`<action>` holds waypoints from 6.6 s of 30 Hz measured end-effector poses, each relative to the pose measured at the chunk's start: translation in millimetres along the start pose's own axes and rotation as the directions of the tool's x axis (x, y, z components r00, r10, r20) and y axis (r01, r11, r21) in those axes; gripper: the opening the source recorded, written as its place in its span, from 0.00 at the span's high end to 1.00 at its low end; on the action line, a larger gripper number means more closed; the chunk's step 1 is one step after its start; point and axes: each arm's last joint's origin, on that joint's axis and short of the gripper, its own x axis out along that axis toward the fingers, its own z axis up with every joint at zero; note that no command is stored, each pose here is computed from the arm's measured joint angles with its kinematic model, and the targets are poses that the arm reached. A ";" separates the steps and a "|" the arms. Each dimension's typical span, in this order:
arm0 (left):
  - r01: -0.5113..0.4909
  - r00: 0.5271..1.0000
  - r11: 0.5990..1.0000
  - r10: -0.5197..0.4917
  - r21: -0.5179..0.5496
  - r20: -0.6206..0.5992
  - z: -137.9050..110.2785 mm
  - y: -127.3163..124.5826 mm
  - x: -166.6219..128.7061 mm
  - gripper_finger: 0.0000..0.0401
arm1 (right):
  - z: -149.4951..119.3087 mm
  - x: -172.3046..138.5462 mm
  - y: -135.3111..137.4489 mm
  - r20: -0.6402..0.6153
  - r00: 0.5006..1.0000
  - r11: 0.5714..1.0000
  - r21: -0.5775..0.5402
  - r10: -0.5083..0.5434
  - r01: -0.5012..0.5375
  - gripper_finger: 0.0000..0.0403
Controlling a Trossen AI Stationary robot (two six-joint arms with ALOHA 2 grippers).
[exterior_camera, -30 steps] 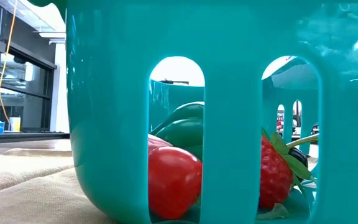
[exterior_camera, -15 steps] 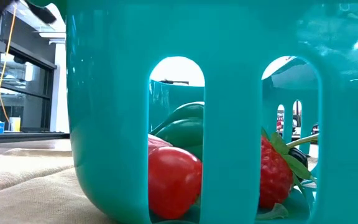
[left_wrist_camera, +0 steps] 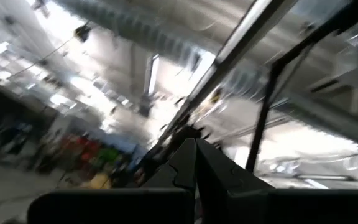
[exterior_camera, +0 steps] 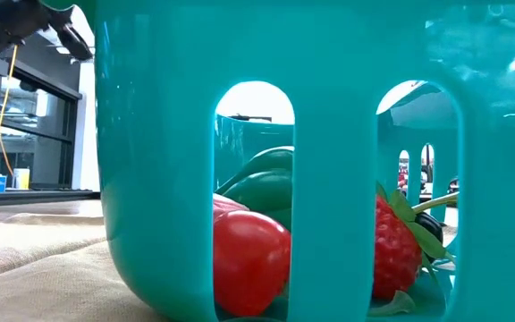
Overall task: Pick and placing Produce into tupperware
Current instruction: Put the green cabbage into the blue bin, then return to Home Position
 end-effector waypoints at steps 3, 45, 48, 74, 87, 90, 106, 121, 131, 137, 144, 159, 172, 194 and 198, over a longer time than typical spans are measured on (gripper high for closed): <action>-0.067 0.997 0.998 0.066 -0.021 -0.049 -4.8 6.3 -0.7 1.00 | 4.4 2.7 4.1 -0.005 1.000 1.000 -0.015 -0.013 0.013 0.46; -0.307 0.860 0.929 0.364 0.207 -0.357 -23.9 23.0 -6.5 1.00 | -37.8 84.4 24.5 -0.501 0.767 0.908 -0.107 -0.401 0.404 0.46; -0.310 0.849 0.926 0.372 0.218 -0.374 -22.2 21.6 -6.1 1.00 | -50.0 92.6 18.8 -0.555 0.730 0.903 -0.097 -0.399 0.419 0.46; -0.372 0.761 0.899 0.439 0.232 -0.479 -32.2 27.3 -14.5 1.00 | -127.6 129.1 -12.3 -0.739 0.502 0.861 -0.210 -0.450 0.463 0.46; -0.398 0.718 0.888 0.457 0.230 -0.525 -36.6 29.3 -18.7 1.00 | -155.9 140.6 -21.7 -0.743 0.459 0.855 -0.300 -0.488 0.423 0.46; -0.409 0.701 0.883 0.465 0.229 -0.541 -38.2 30.0 -20.4 1.00 | -159.7 143.2 -25.2 -0.740 0.454 0.856 -0.333 -0.497 0.395 0.46; -0.451 0.624 0.861 0.492 0.234 -0.607 -44.9 32.7 -28.0 1.00 | -187.1 155.0 -28.2 -0.732 0.466 0.868 -0.413 -0.496 0.275 0.46; -0.449 0.624 0.862 0.492 0.236 -0.607 -44.8 32.7 -28.0 1.00 | -189.0 156.2 -24.7 -0.728 0.487 0.875 -0.417 -0.483 0.245 0.40; -0.449 0.625 0.862 0.492 0.236 -0.607 -44.8 32.7 -27.9 1.00 | -188.9 157.1 -23.9 -0.733 0.493 0.883 -0.395 -0.469 0.254 0.33; -0.450 0.625 0.862 0.492 0.235 -0.607 -44.8 32.7 -27.9 1.00 | -187.3 163.0 -19.7 -0.717 0.554 0.906 -0.330 -0.424 0.266 0.33; -0.448 0.625 0.863 0.490 0.235 -0.608 -44.9 32.6 -27.9 1.00 | -170.9 180.4 -11.6 -0.641 0.711 0.957 -0.198 -0.289 0.210 0.33; -0.298 0.636 0.941 0.321 0.160 -0.702 -56.6 15.3 -24.4 1.00 | 7.4 184.7 80.6 -0.202 0.979 0.922 -0.384 -0.041 -0.041 0.33; -0.192 0.623 0.978 0.188 0.084 -0.759 -62.6 3.7 -24.3 1.00 | 80.9 85.3 116.8 -0.024 0.999 0.863 -0.506 -0.036 0.019 0.33; -0.145 0.611 0.988 0.128 0.048 -0.781 -65.1 -1.6 -25.0 1.00 | -12.4 2.9 27.1 0.324 0.941 0.935 -0.354 0.096 0.027 0.33; -0.145 0.611 0.988 0.128 0.048 -0.782 -65.1 -1.6 -25.0 1.00 | -12.6 1.0 -0.1 0.306 0.949 0.935 -0.351 0.071 0.043 0.33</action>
